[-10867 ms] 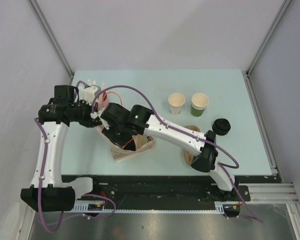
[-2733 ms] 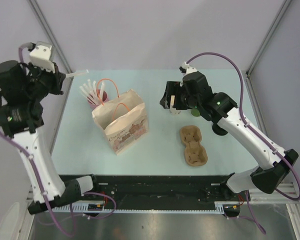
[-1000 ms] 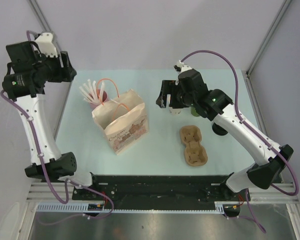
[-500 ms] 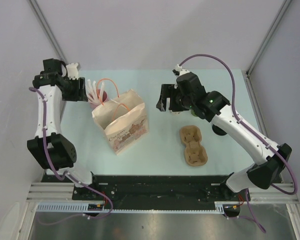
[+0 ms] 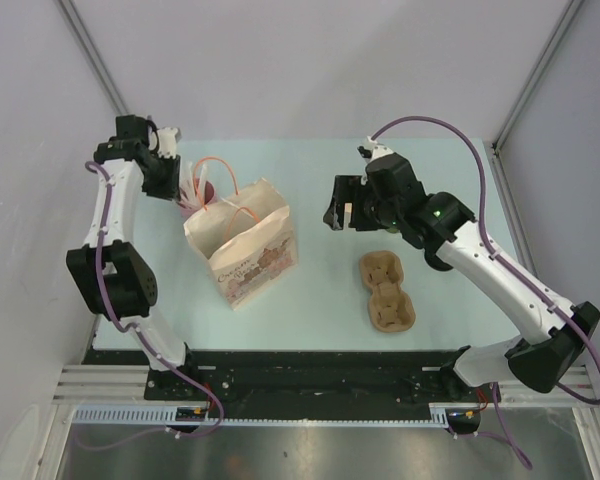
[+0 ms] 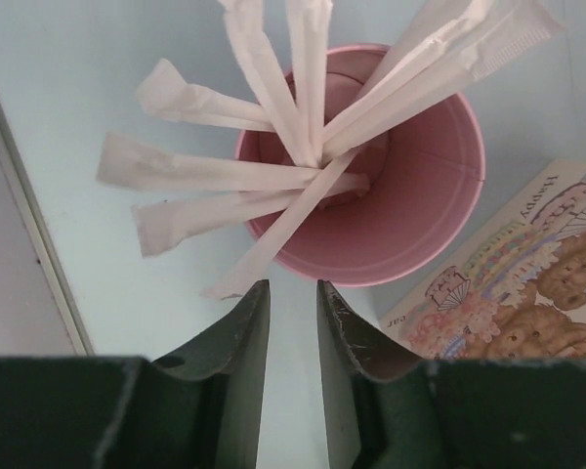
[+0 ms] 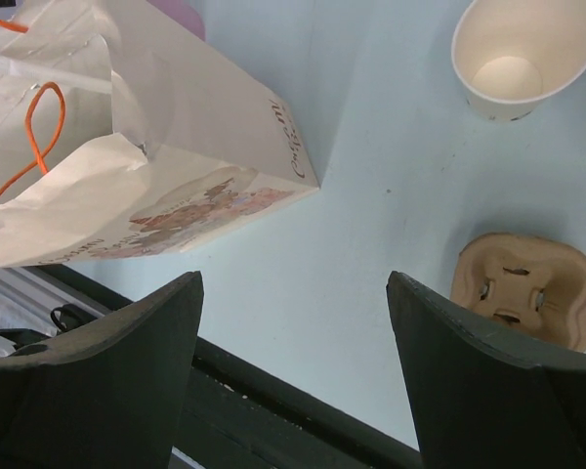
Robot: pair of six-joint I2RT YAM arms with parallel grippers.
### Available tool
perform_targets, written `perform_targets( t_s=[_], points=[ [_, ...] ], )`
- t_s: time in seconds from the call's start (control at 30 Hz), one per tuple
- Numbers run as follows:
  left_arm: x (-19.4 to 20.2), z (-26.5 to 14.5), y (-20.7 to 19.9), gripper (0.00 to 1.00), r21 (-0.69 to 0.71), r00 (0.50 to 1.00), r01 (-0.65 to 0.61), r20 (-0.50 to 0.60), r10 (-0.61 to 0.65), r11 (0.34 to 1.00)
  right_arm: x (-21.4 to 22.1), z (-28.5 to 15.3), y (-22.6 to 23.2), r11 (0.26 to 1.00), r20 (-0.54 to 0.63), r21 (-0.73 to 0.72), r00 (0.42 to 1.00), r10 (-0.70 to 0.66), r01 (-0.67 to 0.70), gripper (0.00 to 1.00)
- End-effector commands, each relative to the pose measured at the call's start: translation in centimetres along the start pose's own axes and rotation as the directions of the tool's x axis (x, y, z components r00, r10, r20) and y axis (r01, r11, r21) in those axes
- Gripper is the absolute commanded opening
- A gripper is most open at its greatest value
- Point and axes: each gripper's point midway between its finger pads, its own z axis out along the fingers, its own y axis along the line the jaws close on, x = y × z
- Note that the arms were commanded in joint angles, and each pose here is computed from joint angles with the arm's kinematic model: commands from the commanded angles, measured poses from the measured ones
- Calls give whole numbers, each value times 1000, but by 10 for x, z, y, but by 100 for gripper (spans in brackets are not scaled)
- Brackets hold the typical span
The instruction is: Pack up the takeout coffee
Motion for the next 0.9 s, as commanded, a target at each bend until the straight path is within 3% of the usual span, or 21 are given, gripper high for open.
perform_targets(
  t_s=[0.0, 0.3, 0.43, 0.87],
  points=[
    [-23, -17, 13, 31, -75, 997, -11, 78, 17, 997, -11, -13, -4, 1000, 48, 6, 999, 12, -12, 81],
    [-32, -56, 16, 39, -106, 985, 22, 170, -3, 994, -11, -8, -5, 1000, 39, 1, 999, 10, -10, 81],
    [-23, -38, 26, 47, -120, 993, 31, 116, -17, 992, -11, -6, -3, 1000, 38, -7, 999, 6, -6, 81],
    [-31, -6, 26, 49, -87, 997, -21, 74, 27, 996, -10, -7, -5, 1000, 35, 3, 999, 8, -8, 81]
  ],
)
